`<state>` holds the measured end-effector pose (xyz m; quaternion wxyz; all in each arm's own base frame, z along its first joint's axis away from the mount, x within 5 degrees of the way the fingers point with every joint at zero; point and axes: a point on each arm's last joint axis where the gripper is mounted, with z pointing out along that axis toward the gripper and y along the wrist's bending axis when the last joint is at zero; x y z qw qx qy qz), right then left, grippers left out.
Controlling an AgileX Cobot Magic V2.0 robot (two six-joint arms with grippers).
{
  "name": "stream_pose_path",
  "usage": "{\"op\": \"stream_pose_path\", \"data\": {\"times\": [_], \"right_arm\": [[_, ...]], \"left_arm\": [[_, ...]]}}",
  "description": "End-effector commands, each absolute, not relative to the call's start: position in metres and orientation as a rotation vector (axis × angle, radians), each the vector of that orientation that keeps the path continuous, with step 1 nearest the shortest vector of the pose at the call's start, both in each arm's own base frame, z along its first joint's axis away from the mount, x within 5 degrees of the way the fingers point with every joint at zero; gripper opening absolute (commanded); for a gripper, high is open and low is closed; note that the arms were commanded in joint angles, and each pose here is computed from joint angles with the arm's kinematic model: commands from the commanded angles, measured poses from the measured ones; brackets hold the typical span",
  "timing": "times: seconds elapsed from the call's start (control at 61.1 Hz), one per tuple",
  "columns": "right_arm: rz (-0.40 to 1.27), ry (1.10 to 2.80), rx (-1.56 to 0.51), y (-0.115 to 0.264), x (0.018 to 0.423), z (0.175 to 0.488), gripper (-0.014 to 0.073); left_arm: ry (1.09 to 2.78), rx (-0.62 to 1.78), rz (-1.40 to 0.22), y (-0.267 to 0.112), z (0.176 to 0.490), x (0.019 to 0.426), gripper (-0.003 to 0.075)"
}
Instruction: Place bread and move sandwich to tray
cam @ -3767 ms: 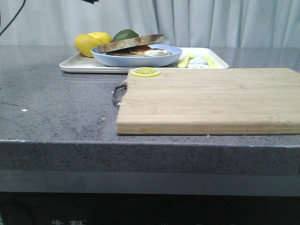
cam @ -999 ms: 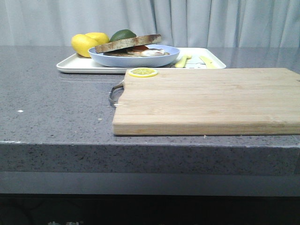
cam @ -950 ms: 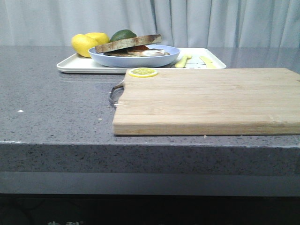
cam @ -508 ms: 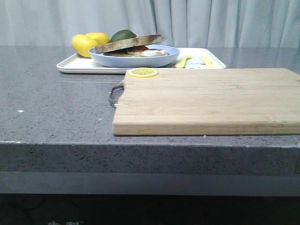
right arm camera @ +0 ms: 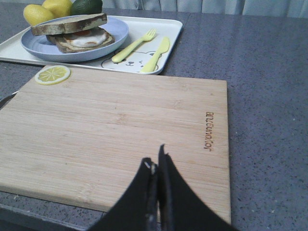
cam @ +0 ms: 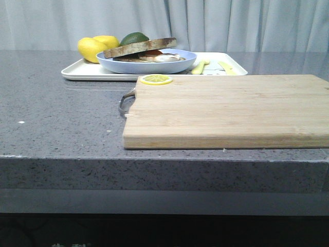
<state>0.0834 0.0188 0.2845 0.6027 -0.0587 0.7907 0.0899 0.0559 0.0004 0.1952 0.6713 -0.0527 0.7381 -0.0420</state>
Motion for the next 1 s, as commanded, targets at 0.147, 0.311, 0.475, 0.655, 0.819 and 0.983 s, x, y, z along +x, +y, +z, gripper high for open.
{"op": "stream_pose_path", "data": {"times": [0.147,0.311,0.475,0.655,0.819,0.983], "right_arm": [[0.215,1.735,-0.128,0.019,0.085,0.3,-0.0061],[0.215,1.735,-0.128,0.019,0.085,0.3,-0.0061],[0.215,1.735,-0.128,0.019,0.085,0.3,-0.0061],[0.215,1.735,-0.128,0.019,0.085,0.3,-0.0061],[0.212,1.694,-0.134,0.019,0.086,0.298,-0.0061],[0.191,1.508,-0.087,0.014,0.081,0.283,-0.0061]], "left_arm": [[1.558,-0.119,-0.103,0.001,0.204,0.054,-0.002],[1.558,-0.119,-0.103,0.001,0.204,0.054,-0.002],[1.558,-0.119,-0.103,0.001,0.204,0.054,-0.002],[1.558,-0.119,-0.103,0.001,0.204,0.054,-0.002],[1.558,-0.119,-0.103,0.001,0.204,0.054,-0.002],[1.558,-0.119,-0.103,0.001,0.204,0.054,-0.002]]}}
